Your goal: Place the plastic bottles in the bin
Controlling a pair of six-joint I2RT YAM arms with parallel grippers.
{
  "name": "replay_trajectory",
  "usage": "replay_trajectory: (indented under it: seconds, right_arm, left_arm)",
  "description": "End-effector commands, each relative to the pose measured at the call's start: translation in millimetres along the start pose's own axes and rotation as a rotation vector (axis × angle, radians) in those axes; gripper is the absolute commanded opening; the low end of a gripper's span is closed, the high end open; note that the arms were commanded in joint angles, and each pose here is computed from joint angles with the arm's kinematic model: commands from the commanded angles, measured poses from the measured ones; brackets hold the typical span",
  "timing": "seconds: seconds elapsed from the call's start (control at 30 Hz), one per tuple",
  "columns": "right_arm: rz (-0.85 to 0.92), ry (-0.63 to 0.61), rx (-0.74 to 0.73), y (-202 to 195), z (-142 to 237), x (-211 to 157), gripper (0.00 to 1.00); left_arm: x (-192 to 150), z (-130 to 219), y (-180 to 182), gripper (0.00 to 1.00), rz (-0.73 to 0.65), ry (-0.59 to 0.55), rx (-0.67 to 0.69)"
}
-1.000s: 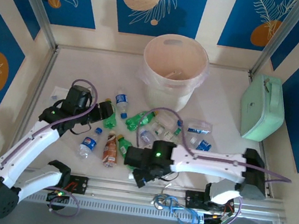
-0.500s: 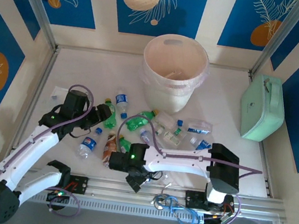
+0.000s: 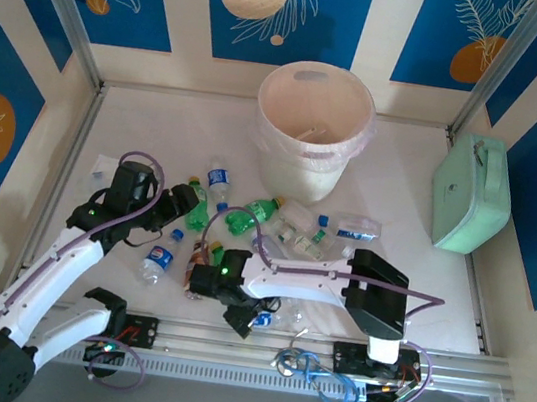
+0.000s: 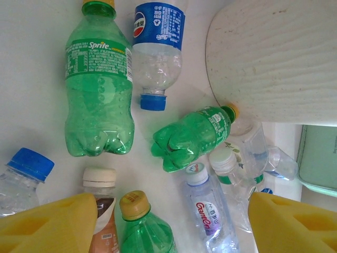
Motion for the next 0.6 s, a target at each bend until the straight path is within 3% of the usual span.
replay_trajectory:
  seconds: [0.0, 0.27, 0.57]
  right_arm:
    - [0.023, -0.001, -0.003, -3.6, -3.7, 4.0, 1.00]
    - [0.003, -0.004, 0.047, -8.2, -11.2, 9.8, 0.95]
    - [0.037, 0.025, 0.059, -0.8, -20.0, 6.2, 0.97]
  left_arm:
    - [0.6, 1.9, 2.6, 0.75, 0.023, -0.009, -0.014]
    - [1.4, -2.2, 6.4, 0.74, 0.041, -0.004, -0.016]
    - [2.3, -3.6, 10.4, 0.74, 0.054, -0.007, -0.019]
Point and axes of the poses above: each hand's point on the last joint's axis, 136 mm out from that joint toward the fingers, its own z axis back along the fingers, its own y axis along the line the jaws close on, x = y × z, the point moved 7 cm from there along z, back along the fingers, and after that the axes turned 4 degrees about -z, right-handed, at the moved point
